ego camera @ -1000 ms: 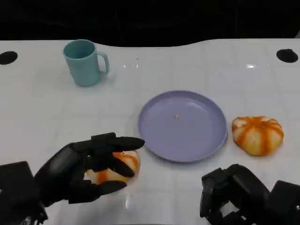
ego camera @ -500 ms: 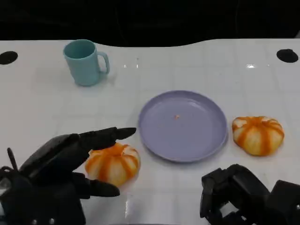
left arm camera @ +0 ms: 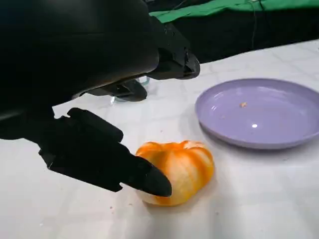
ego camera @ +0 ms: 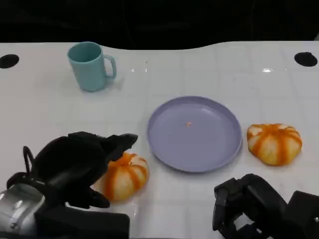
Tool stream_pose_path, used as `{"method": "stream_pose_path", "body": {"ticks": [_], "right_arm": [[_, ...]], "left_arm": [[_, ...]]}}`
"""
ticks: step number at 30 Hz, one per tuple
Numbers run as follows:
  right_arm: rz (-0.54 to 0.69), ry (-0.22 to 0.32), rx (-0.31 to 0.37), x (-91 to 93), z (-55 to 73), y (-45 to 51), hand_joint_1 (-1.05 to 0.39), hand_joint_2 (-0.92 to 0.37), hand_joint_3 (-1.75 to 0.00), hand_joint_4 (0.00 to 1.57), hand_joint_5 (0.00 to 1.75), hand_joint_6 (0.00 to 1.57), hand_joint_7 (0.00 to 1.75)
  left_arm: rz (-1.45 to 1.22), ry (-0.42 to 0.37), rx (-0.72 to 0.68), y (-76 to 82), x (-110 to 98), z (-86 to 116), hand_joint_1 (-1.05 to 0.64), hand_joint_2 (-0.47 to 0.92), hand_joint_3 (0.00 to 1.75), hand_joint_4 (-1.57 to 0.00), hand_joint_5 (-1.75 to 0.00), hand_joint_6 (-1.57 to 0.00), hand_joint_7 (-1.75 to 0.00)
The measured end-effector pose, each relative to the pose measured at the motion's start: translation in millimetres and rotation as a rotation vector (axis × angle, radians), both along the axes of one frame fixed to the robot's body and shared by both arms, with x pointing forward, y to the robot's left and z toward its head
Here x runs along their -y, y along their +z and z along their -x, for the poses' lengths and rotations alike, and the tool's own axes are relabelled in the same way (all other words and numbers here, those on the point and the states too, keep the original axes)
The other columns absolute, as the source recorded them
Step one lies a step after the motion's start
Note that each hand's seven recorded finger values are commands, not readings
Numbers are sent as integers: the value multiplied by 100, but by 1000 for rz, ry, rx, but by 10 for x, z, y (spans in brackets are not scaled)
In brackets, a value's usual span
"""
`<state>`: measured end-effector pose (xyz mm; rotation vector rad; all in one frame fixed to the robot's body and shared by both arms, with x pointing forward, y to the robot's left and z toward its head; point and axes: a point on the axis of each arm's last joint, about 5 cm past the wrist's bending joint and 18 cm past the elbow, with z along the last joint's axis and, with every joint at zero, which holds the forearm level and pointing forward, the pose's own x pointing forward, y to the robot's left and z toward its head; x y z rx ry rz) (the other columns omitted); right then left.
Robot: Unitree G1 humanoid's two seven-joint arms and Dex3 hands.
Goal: Grasp the bread from the table and place it into the plate.
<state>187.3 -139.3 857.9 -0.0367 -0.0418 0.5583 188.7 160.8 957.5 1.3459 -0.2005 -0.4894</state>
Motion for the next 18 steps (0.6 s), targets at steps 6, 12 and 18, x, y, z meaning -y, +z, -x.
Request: {"method": "stream_pose_path", "body": {"ticks": [6, 12, 18], "right_arm": [[1, 1, -4, 0, -3, 0, -105, -10, -138, 154, 131, 157, 106], [1, 5, -3, 3, -3, 0, -105, -9, -137, 155, 132, 157, 105], [1, 6, -5, 4, -3, -3, -105, -9, -138, 154, 131, 157, 106]], "left_arm": [[-47, 22, 12, -37, 171, -55, -40, 73, 0, -36, -11, -16, 0], [-87, 74, -23, -127, 328, -137, -41, 76, 1, -40, -12, -17, 0], [-105, 130, -82, -189, 474, -200, -44, 77, 1, -38, -11, -17, 0]]}}
